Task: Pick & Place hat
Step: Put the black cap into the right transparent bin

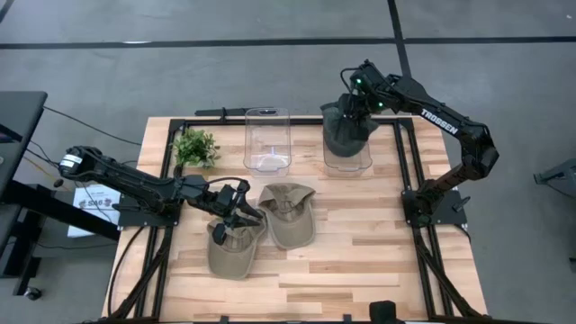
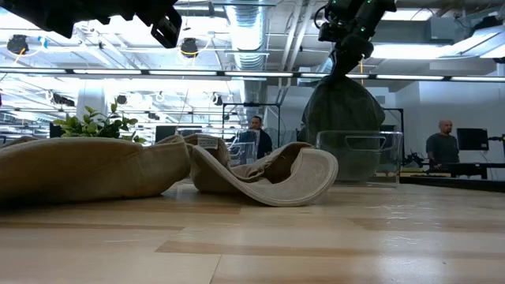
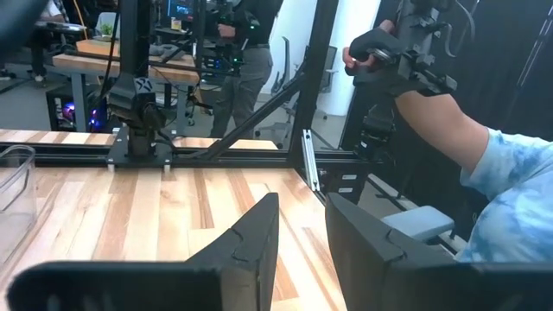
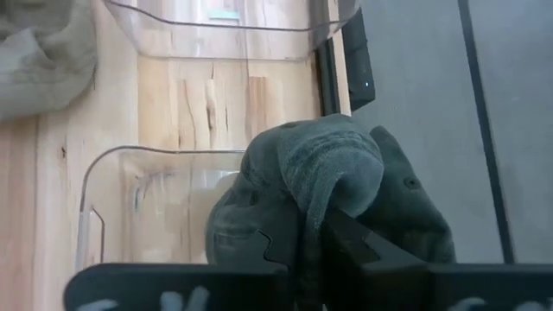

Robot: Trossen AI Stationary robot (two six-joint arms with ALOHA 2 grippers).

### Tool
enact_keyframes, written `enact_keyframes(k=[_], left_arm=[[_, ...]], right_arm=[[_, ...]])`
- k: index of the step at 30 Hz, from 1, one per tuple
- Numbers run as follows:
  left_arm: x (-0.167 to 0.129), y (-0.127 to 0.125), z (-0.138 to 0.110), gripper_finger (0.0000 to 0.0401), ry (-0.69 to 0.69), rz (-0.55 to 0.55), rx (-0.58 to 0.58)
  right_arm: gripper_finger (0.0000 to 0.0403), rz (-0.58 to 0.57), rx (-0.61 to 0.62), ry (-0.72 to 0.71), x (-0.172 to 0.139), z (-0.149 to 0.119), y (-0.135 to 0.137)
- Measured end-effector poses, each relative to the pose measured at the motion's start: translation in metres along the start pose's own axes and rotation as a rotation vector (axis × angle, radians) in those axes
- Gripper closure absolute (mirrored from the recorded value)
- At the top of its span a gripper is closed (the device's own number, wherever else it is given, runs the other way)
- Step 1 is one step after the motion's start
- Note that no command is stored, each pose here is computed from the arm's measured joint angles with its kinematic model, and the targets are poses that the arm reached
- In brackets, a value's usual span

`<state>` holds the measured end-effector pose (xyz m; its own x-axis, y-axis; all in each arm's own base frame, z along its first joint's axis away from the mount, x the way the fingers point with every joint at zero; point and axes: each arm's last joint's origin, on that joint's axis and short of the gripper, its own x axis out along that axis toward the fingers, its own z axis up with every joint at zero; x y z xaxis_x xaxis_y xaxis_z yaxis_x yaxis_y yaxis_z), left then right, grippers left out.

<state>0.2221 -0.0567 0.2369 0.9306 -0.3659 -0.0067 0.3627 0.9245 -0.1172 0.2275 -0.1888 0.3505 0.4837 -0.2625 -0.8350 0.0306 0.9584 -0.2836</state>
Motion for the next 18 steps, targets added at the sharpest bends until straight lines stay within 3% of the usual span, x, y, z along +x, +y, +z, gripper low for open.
enact_keyframes(k=[10,18], left_arm=[[0.0,0.0,0.0,0.0306,0.0,0.0,0.0],[0.0,0.0,0.0,0.0306,0.0,0.0,0.0]], right_arm=[[0.0309,-0.002,0.059,0.009,0.0001,-0.0002,0.0006],[0.021,-0.006,0.094,0.005,0.0001,0.0002,0.0002]])
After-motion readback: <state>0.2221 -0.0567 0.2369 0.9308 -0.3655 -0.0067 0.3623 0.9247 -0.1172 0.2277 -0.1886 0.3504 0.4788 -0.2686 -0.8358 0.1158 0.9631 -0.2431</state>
